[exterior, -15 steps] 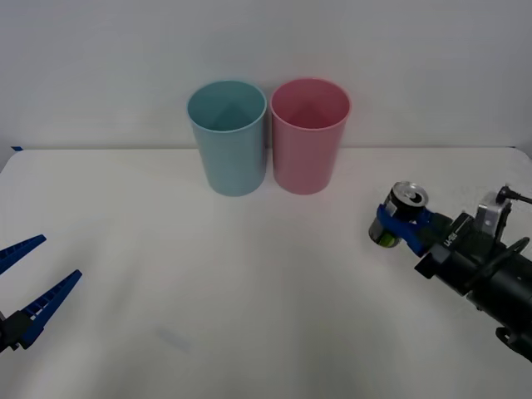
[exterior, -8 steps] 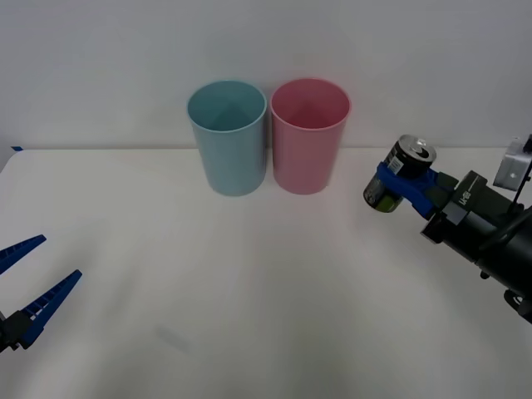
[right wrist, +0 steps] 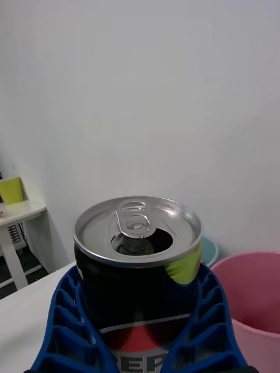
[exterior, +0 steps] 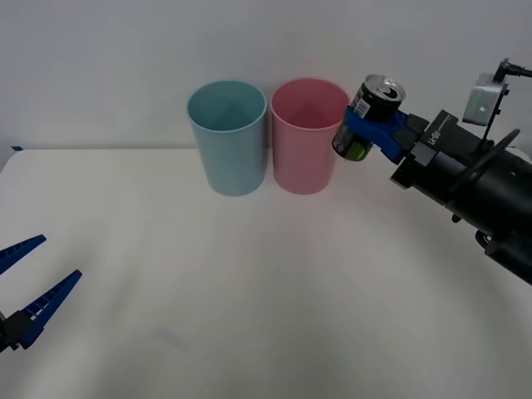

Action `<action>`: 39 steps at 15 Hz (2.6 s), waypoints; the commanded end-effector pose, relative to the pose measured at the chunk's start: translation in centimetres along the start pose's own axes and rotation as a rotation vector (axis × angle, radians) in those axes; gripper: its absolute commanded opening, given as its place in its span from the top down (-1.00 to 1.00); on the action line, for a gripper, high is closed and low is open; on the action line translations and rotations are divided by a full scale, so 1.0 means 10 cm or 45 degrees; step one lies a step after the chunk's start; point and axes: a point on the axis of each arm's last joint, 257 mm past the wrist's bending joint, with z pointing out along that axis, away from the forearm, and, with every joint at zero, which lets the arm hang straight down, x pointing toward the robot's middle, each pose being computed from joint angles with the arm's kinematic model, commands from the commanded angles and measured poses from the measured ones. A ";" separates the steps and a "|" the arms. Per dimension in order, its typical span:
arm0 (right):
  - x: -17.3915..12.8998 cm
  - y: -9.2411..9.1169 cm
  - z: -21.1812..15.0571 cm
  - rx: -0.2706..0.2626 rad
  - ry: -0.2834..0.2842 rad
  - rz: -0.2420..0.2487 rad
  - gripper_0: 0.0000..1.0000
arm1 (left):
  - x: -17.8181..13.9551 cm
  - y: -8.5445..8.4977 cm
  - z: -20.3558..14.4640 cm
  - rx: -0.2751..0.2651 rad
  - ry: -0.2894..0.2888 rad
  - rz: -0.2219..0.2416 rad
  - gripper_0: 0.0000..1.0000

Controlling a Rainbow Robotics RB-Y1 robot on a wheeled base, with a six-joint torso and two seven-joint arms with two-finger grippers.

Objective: Grasp the object on the table and drop it into the matching bin: aluminum can to the light blue bin, PET bottle to the pink bin.

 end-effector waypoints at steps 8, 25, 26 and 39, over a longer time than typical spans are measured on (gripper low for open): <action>0.08 -0.38 1.17 -0.039 0.078 -0.137 1.00 | 0.00 0.00 0.00 0.000 0.000 0.000 -1.00; 0.64 -0.46 2.76 0.215 0.187 -0.152 1.00 | 0.00 0.00 0.00 0.000 0.000 0.000 -1.00; 0.64 -0.46 2.78 0.223 0.185 -0.153 0.96 | 0.00 0.00 0.00 0.000 0.000 0.000 -1.00; 0.55 -0.38 2.65 0.175 0.146 -0.160 -1.00 | 0.00 0.00 0.00 0.000 0.000 0.000 -1.00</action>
